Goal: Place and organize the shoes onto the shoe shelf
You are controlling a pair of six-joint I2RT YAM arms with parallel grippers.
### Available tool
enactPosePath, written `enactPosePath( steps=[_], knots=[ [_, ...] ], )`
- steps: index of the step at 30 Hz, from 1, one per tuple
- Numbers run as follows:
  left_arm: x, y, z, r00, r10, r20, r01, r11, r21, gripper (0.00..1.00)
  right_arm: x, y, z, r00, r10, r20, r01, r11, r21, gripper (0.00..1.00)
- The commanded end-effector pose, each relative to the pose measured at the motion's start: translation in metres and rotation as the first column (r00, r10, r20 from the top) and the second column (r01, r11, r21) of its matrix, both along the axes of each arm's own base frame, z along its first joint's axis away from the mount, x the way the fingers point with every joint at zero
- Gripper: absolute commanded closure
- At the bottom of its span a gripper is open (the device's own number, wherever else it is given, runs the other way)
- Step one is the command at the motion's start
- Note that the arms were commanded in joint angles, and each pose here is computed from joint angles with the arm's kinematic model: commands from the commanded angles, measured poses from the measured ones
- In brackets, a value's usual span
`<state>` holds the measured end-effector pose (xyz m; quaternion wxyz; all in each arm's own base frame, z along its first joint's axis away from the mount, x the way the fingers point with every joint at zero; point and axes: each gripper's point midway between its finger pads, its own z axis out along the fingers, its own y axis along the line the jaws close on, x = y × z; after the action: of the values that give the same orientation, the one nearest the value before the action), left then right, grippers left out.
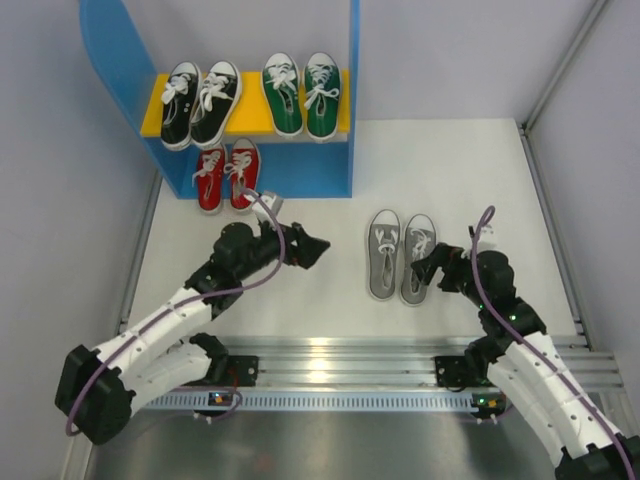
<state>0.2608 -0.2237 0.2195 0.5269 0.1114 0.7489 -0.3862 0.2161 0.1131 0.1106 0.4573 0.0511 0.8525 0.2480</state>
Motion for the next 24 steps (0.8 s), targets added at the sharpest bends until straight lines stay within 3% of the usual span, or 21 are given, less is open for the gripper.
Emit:
enactPosePath(
  steps=[1, 5, 9, 14, 20, 24],
  knots=[
    [-0.012, -0.022, -0.025, 0.999, 0.004, -0.048, -0.002, 1.0, 0.028, 0.01, 0.008, -0.008, 0.019, 0.995, -0.096, 0.036, 0.095, 0.995, 0.038, 0.01],
    [-0.022, -0.057, -0.056, 0.994, -0.03, -0.104, 0.04, 0.995, 0.086, 0.02, 0.009, -0.024, 0.021, 0.982, -0.186, 0.035, 0.186, 0.983, 0.005, 0.0],
    [-0.025, -0.086, -0.066, 0.996, 0.031, -0.085, -0.022, 0.994, 0.11, 0.01, 0.008, -0.035, 0.023, 0.97, -0.241, 0.034, 0.242, 0.97, -0.014, 0.01],
    [-0.041, -0.115, -0.071, 0.993, 0.116, -0.03, -0.11, 0.985, 0.135, 0.01, 0.01, -0.038, 0.023, 0.967, -0.251, 0.034, 0.252, 0.967, -0.034, 0.0],
    [-0.069, -0.159, -0.072, 0.998, 0.068, 0.005, -0.068, 0.987, 0.144, 0.01, 0.011, -0.039, 0.018, 0.967, -0.251, 0.032, 0.252, 0.967, -0.046, 0.0],
    [-0.071, -0.168, -0.086, 0.992, 0.127, 0.01, -0.127, 0.977, 0.171, 0.01, 0.01, -0.039, 0.018, 0.967, -0.253, 0.035, 0.254, 0.966, -0.041, 0.01]
  ],
)
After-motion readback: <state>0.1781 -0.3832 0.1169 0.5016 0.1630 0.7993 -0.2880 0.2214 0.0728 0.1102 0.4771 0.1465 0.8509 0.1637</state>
